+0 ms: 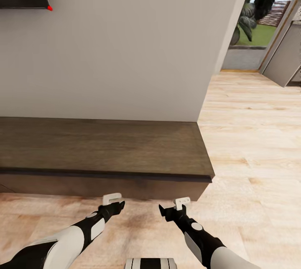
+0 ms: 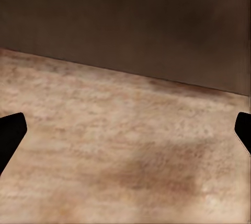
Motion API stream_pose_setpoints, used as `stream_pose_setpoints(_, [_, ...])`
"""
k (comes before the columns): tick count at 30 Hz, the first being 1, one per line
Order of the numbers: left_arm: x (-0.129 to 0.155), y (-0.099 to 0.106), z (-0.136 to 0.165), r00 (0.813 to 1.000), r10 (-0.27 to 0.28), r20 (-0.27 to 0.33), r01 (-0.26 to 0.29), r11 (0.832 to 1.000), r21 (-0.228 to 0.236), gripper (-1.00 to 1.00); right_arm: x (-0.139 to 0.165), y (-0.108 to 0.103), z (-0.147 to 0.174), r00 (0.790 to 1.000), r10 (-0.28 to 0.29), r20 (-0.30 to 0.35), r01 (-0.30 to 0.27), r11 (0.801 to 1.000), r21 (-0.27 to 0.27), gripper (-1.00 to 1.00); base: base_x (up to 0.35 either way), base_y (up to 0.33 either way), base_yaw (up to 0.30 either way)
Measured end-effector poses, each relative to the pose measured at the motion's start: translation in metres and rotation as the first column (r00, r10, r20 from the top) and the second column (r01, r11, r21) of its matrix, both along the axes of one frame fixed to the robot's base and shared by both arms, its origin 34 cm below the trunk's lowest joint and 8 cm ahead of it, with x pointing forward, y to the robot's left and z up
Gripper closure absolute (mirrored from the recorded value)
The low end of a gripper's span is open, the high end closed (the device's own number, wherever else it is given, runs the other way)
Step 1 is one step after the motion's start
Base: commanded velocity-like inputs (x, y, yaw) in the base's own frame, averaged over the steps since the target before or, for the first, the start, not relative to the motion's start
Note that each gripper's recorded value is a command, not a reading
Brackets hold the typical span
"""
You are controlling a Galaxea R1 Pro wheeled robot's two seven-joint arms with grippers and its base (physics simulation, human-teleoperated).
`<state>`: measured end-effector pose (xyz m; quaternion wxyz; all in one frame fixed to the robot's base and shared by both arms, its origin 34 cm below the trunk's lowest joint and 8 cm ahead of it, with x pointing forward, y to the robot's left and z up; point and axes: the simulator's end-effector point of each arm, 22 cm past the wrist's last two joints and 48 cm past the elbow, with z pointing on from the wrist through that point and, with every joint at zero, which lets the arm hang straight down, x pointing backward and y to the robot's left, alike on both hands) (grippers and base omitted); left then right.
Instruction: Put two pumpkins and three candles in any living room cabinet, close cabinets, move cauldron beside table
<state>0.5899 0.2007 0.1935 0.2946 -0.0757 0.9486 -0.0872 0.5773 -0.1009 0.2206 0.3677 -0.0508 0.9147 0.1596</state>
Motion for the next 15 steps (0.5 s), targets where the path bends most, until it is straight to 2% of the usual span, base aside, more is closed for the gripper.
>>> stream_pose_setpoints(3, [-0.001, 0.000, 0.003, 1.000, 0.006, -0.013, -0.006, 1.000, -0.008, -1.00, 0.002, -0.001, 0.005, 1.000, 0.001, 0.007, -0.001, 1.000, -0.001, -1.00, 0.000, 0.000, 0.000])
stream_pose_setpoints(6, [-0.011, -0.001, 0.001, 0.996, 0.021, -0.081, -0.023, 0.999, -0.023, -1.00, 0.005, -0.001, 0.011, 1.000, 0.001, 0.014, -0.001, 1.000, -0.003, -1.00, -0.034, -0.032, 0.000])
stream_pose_setpoints(10, [-0.012, -0.001, 0.006, 0.995, 0.034, -0.096, -0.037, 0.999, -0.032, -1.00, 0.008, -0.001, 0.018, 1.000, 0.003, 0.028, -0.003, 1.000, -0.004, -1.00, -0.143, -0.131, 0.030])
stream_pose_setpoints(13, [-0.010, 0.003, 0.011, 0.995, 0.041, -0.094, -0.044, 0.999, -0.031, -1.00, 0.011, -0.001, 0.024, 0.999, 0.005, 0.037, -0.004, 1.000, -0.005, -1.00, -0.213, -0.184, 0.157])
stream_pose_setpoints(15, [-0.013, 0.006, 0.012, 0.994, 0.044, -0.101, -0.047, 0.998, -0.029, -1.00, 0.007, 0.001, 0.023, 1.000, 0.019, 0.015, -0.019, 1.000, -0.013, -1.00, -0.254, -0.205, 0.261])
